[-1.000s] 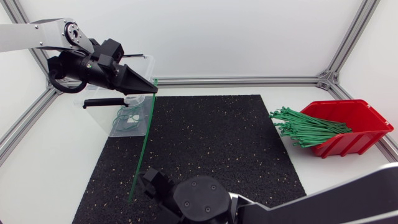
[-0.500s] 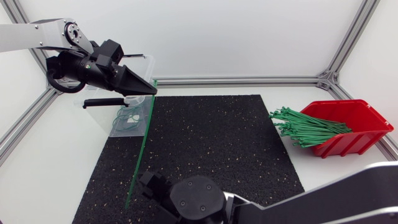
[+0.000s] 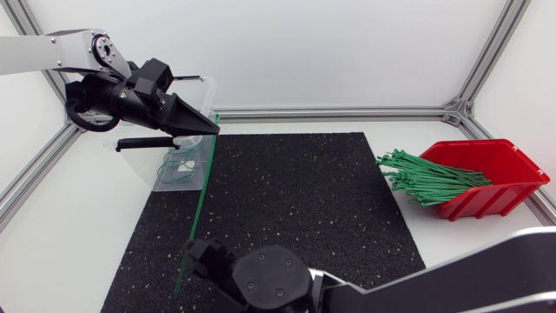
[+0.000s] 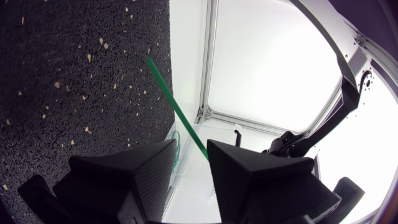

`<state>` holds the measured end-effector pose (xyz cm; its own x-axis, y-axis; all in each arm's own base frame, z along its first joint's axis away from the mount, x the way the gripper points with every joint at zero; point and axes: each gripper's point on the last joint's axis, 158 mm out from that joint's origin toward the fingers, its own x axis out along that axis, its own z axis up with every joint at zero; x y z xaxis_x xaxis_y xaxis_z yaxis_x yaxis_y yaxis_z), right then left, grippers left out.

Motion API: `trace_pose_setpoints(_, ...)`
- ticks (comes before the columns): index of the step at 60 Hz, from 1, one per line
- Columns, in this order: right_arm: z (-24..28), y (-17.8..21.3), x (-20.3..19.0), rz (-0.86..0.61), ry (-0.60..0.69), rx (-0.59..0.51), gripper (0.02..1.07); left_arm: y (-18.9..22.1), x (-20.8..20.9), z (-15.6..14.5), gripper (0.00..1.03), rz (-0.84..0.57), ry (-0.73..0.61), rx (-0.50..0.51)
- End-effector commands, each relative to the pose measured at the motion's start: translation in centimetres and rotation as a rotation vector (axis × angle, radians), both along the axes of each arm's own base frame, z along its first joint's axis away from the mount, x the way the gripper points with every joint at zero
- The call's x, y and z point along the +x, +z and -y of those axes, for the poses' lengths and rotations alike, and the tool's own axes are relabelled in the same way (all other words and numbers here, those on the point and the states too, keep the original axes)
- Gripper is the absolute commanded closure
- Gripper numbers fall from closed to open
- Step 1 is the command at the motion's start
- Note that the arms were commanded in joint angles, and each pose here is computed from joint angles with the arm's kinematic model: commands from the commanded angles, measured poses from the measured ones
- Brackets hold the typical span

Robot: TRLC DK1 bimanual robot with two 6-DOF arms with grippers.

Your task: Take a green cable tie from the red box, thread the tail through the head to close it, then place it in the transparent bin on the left.

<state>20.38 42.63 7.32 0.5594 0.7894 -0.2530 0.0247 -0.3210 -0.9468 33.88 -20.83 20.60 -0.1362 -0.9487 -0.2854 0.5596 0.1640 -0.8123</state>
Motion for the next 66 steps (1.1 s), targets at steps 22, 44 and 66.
trace_pose_setpoints(22, -1.5, 0.0, -0.7, 0.021, 0.032, 0.001, 1.00, -1.2, 0.9, 0.0, 1.00, -0.076, 0.011, -0.020)
trace_pose_setpoints(44, -1.5, 1.1, -1.0, 0.027, 0.031, 0.025, 1.02, -1.3, 1.4, 0.0, 1.00, -0.065, 0.012, -0.023)
trace_pose_setpoints(66, -1.8, 6.0, 1.0, -0.175, -0.068, 0.211, 1.02, -0.4, -1.0, -0.9, 1.00, 0.103, -0.005, -0.046)
